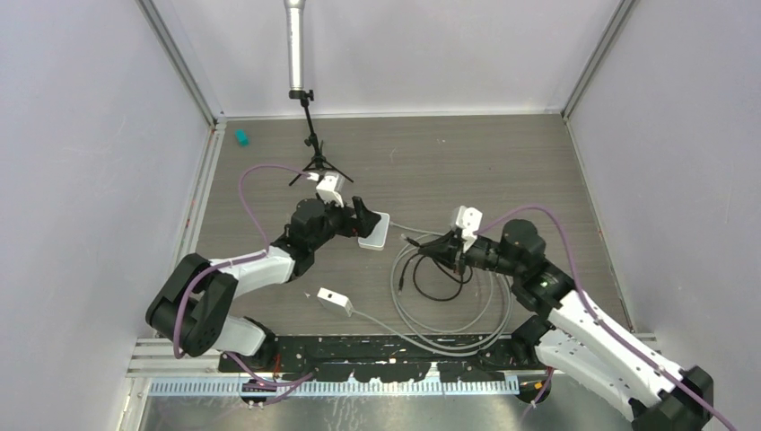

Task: Insert the plug into the switch port
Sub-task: Pick up the connector from the center of the board.

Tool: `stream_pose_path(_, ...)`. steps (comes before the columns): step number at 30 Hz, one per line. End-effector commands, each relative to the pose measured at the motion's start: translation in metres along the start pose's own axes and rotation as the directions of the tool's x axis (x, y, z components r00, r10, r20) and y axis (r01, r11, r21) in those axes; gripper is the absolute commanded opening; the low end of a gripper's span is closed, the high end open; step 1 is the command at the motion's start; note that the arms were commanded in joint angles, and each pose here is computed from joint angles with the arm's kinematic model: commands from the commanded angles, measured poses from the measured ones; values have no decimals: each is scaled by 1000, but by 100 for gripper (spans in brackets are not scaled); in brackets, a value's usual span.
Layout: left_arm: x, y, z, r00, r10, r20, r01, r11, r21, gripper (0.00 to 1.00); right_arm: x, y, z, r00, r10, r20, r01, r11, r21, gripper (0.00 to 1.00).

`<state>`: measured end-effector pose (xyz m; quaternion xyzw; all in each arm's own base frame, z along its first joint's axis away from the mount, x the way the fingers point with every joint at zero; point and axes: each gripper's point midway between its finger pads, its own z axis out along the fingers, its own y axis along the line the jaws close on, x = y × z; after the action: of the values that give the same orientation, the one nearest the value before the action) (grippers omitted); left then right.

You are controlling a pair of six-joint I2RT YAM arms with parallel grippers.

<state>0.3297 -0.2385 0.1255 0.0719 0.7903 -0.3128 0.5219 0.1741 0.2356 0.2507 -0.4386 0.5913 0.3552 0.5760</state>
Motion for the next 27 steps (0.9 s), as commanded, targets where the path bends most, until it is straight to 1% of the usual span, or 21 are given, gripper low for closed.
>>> stream_pose_path(1, -19, -47, -2, 999, -1, 52, -12, 970, 242, 85, -26, 4, 19, 970, -125, 207, 142, 988, -67, 0)
stream_pose_path(4, -25, -62, -13, 997, 9, 75, -32, 949, 314, 84, -19, 11, 31, 963, -134, 235, 170, 976, -140, 0)
stream_pose_path(6, -28, -70, -20, 996, 6, 89, -38, 934, 356, 84, -21, 13, 37, 956, -115, 270, 164, 972, -166, 1)
stream_pose_path(9, -28, -82, -26, 997, 4, 80, -37, 908, 418, 82, -15, 14, 45, 950, -93, 297, 156, 968, -195, 1)
stream_pose_path(11, -31, -93, -31, 996, -9, 91, -35, 881, 471, 79, -14, 18, 47, 949, -82, 304, 155, 962, -226, 1)
stream_pose_path(13, -33, -105, -38, 995, -15, 97, -39, 843, 536, 79, -12, 20, 49, 949, -81, 304, 158, 958, -238, 1)
stream_pose_path(19, -42, -125, -56, 992, -9, 126, -73, 772, 631, 81, -1, 10, 47, 947, -120, 299, 174, 971, -163, 1)
stream_pose_path(24, -47, -142, -71, 990, 5, 139, -102, 704, 702, 79, 0, -2, 39, 932, -172, 319, 195, 980, -41, 0)
stream_pose_path(27, -46, -148, -75, 990, 23, 140, -118, 679, 725, 79, 0, -1, 37, 923, -205, 326, 221, 975, -13, 1)
